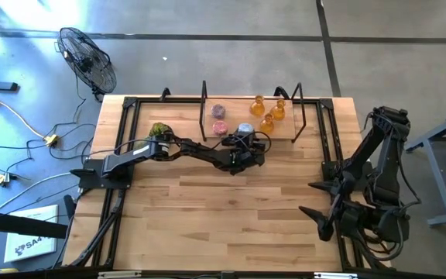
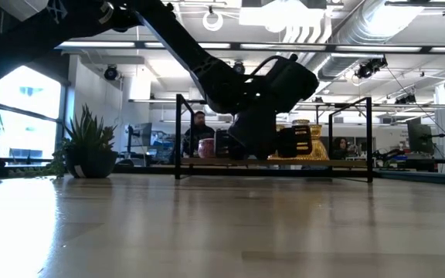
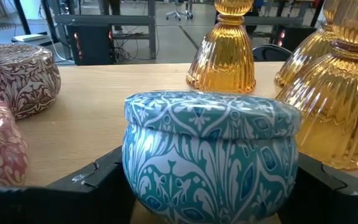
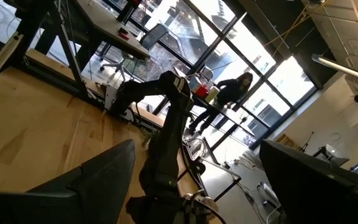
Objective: Pick & Place candle stick holders
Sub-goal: Put the blue patterned scented candle on the shelf
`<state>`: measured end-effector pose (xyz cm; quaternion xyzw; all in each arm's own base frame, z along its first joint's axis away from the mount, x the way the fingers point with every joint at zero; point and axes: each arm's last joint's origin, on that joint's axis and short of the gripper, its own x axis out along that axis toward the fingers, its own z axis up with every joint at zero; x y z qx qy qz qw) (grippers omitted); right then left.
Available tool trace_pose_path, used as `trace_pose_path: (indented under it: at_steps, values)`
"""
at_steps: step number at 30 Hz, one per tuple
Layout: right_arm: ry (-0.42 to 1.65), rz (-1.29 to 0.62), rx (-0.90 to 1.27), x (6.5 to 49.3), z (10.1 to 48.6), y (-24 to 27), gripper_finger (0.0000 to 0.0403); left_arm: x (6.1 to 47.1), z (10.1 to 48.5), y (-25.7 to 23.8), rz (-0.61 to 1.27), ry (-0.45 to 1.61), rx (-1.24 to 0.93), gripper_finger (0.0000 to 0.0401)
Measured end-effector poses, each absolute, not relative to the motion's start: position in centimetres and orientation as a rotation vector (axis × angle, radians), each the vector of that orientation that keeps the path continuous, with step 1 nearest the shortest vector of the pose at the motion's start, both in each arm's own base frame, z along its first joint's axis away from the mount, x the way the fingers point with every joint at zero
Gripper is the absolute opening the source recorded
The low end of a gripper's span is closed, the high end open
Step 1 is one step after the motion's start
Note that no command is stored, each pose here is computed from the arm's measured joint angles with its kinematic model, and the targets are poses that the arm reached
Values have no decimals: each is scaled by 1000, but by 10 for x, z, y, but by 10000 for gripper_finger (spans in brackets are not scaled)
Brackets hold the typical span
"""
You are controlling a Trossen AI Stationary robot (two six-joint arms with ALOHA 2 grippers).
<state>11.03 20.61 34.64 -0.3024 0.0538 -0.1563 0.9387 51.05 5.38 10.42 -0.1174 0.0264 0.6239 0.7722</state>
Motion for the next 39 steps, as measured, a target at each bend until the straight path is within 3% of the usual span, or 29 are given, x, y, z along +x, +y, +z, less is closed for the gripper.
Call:
trace_pose_path:
  at_steps: [8,18,39]
  values:
    - [106,-319,-595,110,346,206,339,511,104,54,1329,116,-203,311]
    - [105,-319,-591,110,346,206,339,510,103,58,1361,96,-204,373]
    - [108,-318,-596,110,342,205,339,509,107,77,1447,47,-161,376]
